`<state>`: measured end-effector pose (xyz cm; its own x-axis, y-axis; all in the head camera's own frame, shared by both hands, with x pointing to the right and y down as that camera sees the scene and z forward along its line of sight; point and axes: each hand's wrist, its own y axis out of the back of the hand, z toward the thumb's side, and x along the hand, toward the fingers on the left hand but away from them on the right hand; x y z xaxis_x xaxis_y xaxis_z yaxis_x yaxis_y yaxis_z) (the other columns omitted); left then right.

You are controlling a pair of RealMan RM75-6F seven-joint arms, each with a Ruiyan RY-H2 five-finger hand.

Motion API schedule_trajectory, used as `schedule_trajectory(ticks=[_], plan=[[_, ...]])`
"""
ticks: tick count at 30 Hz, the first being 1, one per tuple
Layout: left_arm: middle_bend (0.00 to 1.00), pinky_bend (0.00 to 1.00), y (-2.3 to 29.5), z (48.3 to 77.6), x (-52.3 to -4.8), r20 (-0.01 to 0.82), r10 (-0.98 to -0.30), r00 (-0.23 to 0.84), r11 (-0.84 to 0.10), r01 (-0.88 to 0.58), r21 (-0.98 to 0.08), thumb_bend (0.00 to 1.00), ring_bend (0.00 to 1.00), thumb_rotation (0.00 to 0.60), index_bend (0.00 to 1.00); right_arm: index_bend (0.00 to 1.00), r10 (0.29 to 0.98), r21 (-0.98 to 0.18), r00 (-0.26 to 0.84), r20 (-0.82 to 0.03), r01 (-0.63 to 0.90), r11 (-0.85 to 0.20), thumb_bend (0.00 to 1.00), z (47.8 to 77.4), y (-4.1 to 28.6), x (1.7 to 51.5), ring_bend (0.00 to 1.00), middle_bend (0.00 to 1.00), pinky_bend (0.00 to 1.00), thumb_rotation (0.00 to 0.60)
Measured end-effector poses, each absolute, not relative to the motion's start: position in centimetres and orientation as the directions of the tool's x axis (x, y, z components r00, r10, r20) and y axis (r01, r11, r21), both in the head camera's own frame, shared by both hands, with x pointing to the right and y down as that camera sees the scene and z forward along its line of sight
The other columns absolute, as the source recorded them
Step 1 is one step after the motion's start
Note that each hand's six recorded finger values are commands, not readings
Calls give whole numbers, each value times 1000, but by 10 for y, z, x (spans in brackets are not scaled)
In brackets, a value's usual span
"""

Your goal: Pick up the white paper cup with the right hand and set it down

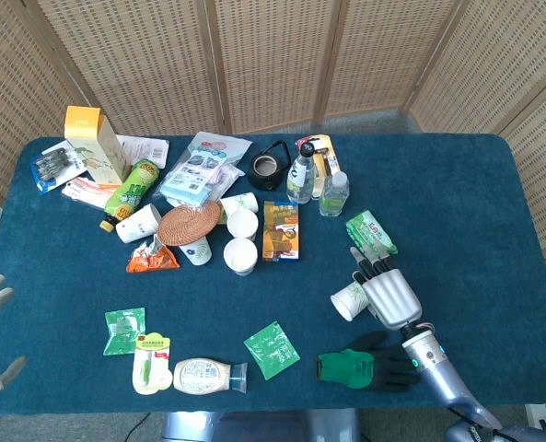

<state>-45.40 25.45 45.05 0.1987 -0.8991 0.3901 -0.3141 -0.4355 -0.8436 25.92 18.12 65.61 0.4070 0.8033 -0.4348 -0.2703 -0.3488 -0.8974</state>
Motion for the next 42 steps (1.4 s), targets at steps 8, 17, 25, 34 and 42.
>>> schedule_trajectory(ticks=[8,17,25,34,42], plan=[[0,0,254,450,-455,389,-900,196,-433,-315,-844,333,0,600,0,438,837,-907,423,-346,-380,-183,284,656,178,264,0,0,0,600],[0,0,255,450,-455,389,-900,197,-434,-317,-843,333,0,600,0,430,859,-863,433,-273,-505,-20,300,657,180,266,0,0,0,600],[0,0,255,450,-454,391,-898,200,-437,-316,-842,332,0,600,0,423,852,-771,468,-235,-623,130,321,660,184,267,0,0,0,600],[0,0,255,450,-454,391,-898,202,-438,-318,-841,333,0,600,0,421,849,-670,481,-218,-706,228,348,664,190,269,0,0,0,600],[0,0,255,450,-455,393,-897,204,-441,-320,-839,332,0,600,0,420,824,-602,533,-192,-727,330,380,669,196,267,0,0,0,600]])
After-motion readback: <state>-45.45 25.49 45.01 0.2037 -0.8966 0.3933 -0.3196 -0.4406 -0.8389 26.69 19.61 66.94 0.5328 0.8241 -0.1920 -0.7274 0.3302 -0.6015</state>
